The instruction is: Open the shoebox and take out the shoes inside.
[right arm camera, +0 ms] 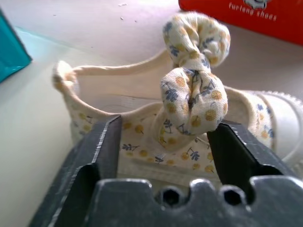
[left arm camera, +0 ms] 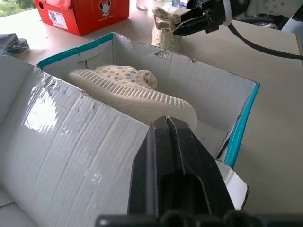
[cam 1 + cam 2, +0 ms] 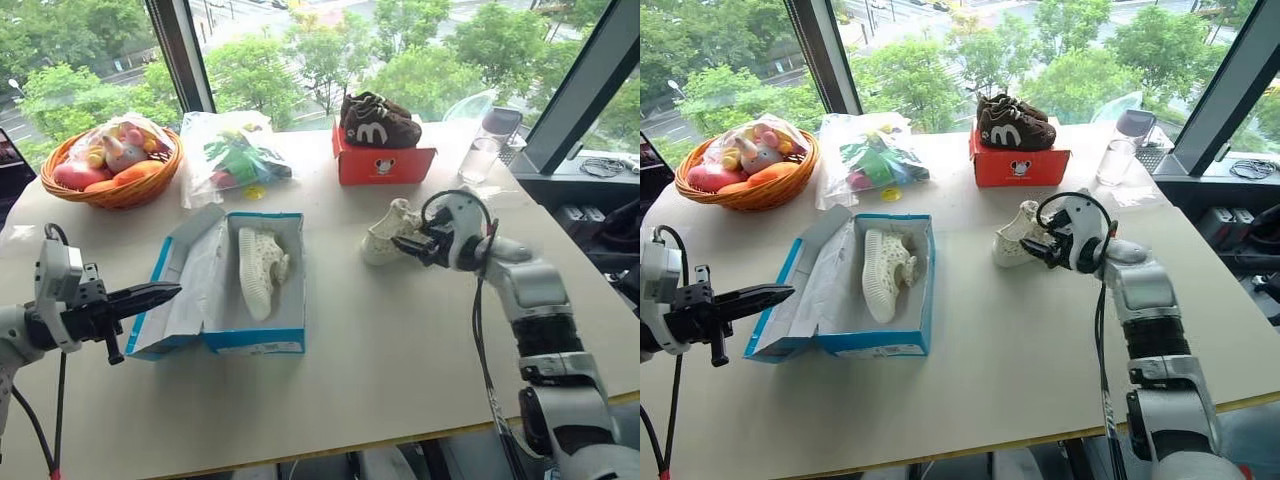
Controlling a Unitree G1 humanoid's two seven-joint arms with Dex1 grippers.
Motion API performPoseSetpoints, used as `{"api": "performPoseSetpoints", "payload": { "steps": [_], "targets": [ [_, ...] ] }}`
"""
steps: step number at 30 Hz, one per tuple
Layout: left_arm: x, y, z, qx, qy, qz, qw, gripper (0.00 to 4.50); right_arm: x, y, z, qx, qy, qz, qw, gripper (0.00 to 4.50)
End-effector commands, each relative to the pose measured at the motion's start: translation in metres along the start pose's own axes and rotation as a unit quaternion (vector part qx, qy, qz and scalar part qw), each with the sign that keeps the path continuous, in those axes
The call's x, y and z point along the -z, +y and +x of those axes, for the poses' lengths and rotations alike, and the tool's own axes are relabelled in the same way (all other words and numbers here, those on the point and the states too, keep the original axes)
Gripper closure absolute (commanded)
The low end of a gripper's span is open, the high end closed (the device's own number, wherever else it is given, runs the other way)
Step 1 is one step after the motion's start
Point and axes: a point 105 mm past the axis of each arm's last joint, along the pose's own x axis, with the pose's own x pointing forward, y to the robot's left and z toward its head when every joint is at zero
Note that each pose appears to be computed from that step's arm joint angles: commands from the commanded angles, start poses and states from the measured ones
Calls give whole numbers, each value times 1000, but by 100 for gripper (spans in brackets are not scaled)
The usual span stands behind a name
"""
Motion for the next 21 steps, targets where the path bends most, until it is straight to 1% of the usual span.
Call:
{"api": "performPoseSetpoints", "payload": {
  "steps": [1,2,4,6,8,9,12,16,21],
  "targets": [
    [-19,1,-8,-11,-7,40,999,450,-43,34,-17,-105,-35,-90,990,4],
    [-20,2,-8,-14,-9,43,999,450,-50,43,-17,-130,-42,-106,985,4],
    [-22,3,-7,-16,-13,48,999,450,-68,63,-6,-177,-62,-115,976,4],
    [-23,5,-6,-17,-15,50,998,450,-79,85,12,-218,-73,-120,966,4],
    [-22,5,-3,-16,-17,49,999,450,-78,112,34,-260,-65,-129,955,4],
    [-22,4,-3,-16,-17,48,999,450,-75,119,44,-269,-58,-126,953,4],
    [-20,4,-3,-17,-18,46,999,450,-69,127,60,-279,-43,-122,952,4],
    [-19,3,-4,-21,-19,42,999,450,-56,131,80,-282,-14,-121,952,4],
    [-16,0,-4,-21,-20,36,999,450,-58,134,105,-278,4,-131,952,4]
  ]
}}
